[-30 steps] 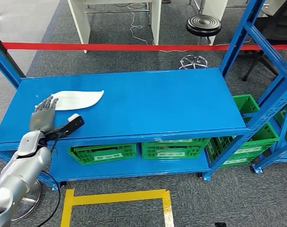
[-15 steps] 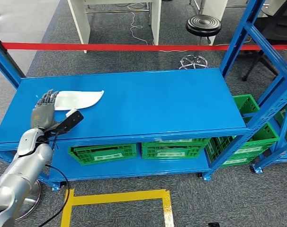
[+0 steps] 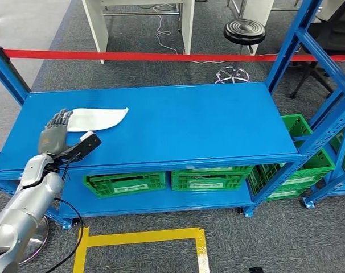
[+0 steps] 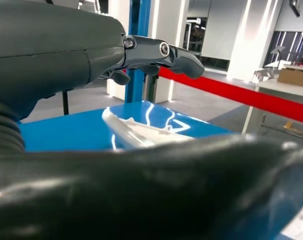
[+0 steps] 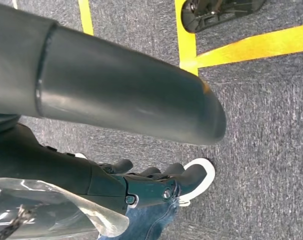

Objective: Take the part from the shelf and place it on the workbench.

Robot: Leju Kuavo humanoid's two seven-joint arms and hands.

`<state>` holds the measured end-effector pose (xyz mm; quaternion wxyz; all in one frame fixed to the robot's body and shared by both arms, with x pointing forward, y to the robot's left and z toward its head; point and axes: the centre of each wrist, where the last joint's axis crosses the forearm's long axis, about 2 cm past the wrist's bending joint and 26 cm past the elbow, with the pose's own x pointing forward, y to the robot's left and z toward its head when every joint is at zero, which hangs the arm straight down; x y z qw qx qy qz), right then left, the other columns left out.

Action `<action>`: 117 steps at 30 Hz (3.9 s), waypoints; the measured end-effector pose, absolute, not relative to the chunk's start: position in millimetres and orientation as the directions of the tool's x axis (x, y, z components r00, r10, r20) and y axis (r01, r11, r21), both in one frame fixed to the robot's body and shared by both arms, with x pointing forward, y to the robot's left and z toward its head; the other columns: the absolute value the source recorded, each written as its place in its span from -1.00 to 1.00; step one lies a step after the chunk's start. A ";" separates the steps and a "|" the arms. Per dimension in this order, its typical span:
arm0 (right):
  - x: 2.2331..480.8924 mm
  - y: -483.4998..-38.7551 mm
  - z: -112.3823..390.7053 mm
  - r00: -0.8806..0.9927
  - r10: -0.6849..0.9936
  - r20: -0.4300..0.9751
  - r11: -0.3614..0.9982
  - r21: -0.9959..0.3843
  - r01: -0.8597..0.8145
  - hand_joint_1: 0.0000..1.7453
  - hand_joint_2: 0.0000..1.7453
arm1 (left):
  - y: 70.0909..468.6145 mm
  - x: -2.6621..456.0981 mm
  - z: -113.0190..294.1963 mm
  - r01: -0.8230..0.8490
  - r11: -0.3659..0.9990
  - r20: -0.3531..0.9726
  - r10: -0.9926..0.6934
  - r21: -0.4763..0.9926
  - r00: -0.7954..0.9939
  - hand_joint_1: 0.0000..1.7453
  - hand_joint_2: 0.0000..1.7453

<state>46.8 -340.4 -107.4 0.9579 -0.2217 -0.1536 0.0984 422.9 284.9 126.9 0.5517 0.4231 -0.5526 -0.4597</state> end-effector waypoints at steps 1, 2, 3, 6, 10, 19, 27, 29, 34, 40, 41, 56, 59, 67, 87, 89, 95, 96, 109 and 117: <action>46.9 -340.2 -107.4 0.933 0.257 0.251 0.883 -0.454 -0.121 -1.00 -1.00 | 284.2 423.3 127.7 0.040 0.221 0.222 -0.974 0.975 -0.036 -1.00 -1.00; 47.4 -340.2 -107.3 0.933 0.258 0.252 0.883 -0.454 -0.122 -1.00 -1.00 | 283.5 424.0 128.9 0.039 0.222 0.223 -0.974 0.974 -0.038 -1.00 -1.00; 47.8 -340.1 -107.3 0.933 0.258 0.252 0.883 -0.453 -0.122 -1.00 -1.00 | 283.1 424.7 130.0 0.037 0.223 0.224 -0.974 0.974 -0.040 -1.00 -1.00; 46.5 -339.1 -107.5 0.933 0.259 0.250 0.884 -0.450 -0.125 -1.00 -1.00 | 282.9 424.4 129.6 0.039 0.224 0.226 -0.973 0.974 -0.040 -1.00 -1.00; 45.0 -337.8 -107.9 0.933 0.260 0.248 0.885 -0.447 -0.128 -1.00 -1.00 | 281.9 422.0 126.1 0.047 0.224 0.226 -0.973 0.973 -0.041 -1.00 -1.00; 44.3 -334.4 -108.3 0.932 0.268 0.246 0.888 -0.439 -0.139 -1.00 -1.00 | 281.7 416.4 119.3 0.034 0.257 0.259 -0.964 0.966 -0.057 -1.00 0.00; 45.6 -333.7 -108.2 0.926 0.283 0.252 0.888 -0.434 -0.153 -1.00 -1.00 | 289.0 404.2 102.3 0.092 0.306 0.316 -0.941 0.947 -0.120 -1.00 1.00; 46.0 -333.5 -108.3 0.924 0.286 0.254 0.888 -0.431 -0.157 -1.00 -1.00 | 290.9 402.6 100.1 0.113 0.313 0.327 -0.936 0.943 -0.130 -1.00 1.00; 46.4 -333.6 -108.2 0.920 0.295 0.257 0.887 -0.431 -0.165 -1.00 -1.00 | 295.2 397.4 92.8 0.196 0.340 0.372 -0.914 0.920 -0.163 -1.00 1.00; 47.3 -333.8 -108.1 0.915 0.308 0.261 0.886 -0.430 -0.176 -1.00 -1.00 | 301.9 392.2 85.7 0.281 0.346 0.405 -0.895 0.895 -0.188 -1.00 1.00; 47.4 -333.9 -108.1 0.914 0.309 0.261 0.885 -0.430 -0.177 -1.00 -1.00 | 302.6 391.7 85.1 0.288 0.344 0.405 -0.895 0.894 -0.189 -1.00 1.00; 47.2 -333.6 -108.2 0.917 0.318 0.242 0.884 -0.426 -0.194 -1.00 -1.00 | 296.8 391.5 86.9 0.171 0.294 0.318 -0.938 0.940 -0.138 -1.00 1.00; 47.0 -333.4 -108.2 0.916 0.320 0.241 0.884 -0.424 -0.197 -1.00 -1.00 | 296.8 390.2 85.9 0.147 0.295 0.315 -0.939 0.944 -0.138 -1.00 1.00; 47.3 -333.4 -108.2 0.915 0.322 0.243 0.883 -0.424 -0.198 -1.00 -1.00 | 296.3 389.0 85.1 0.129 0.268 0.283 -0.953 0.955 -0.112 1.00 1.00; 47.6 -333.2 -108.2 0.908 0.332 0.253 0.883 -0.421 -0.206 -1.00 -1.00 | 296.7 390.7 87.2 0.131 0.236 0.252 -0.959 0.963 -0.129 1.00 1.00; 47.6 -333.1 -108.2 0.908 0.334 0.254 0.883 -0.421 -0.207 -1.00 -1.00 | 297.5 391.4 88.1 0.135 0.242 0.259 -0.956 0.961 -0.134 1.00 1.00; 47.7 -332.9 -108.2 0.904 0.341 0.256 0.883 -0.419 -0.214 -1.00 -1.00 | 302.0 394.7 91.4 0.194 0.275 0.308 -0.937 0.942 -0.167 1.00 1.00; 47.7 -332.9 -108.2 0.904 0.342 0.257 0.883 -0.418 -0.215 -1.00 -1.00 | 303.5 395.5 92.4 0.202 0.289 0.325 -0.929 0.936 -0.177 1.00 1.00; 47.3 -329.0 -108.5 0.898 0.345 0.272 0.885 -0.413 -0.214 -1.00 -1.00 | 277.8 397.5 129.0 -0.074 0.786 0.740 -0.605 0.614 -0.294 1.00 1.00; 46.0 -324.2 -109.1 0.855 0.355 0.379 0.898 -0.392 -0.199 -1.00 -1.00 | 268.0 385.7 193.9 -0.316 0.868 0.682 -0.496 0.383 -0.537 1.00 1.00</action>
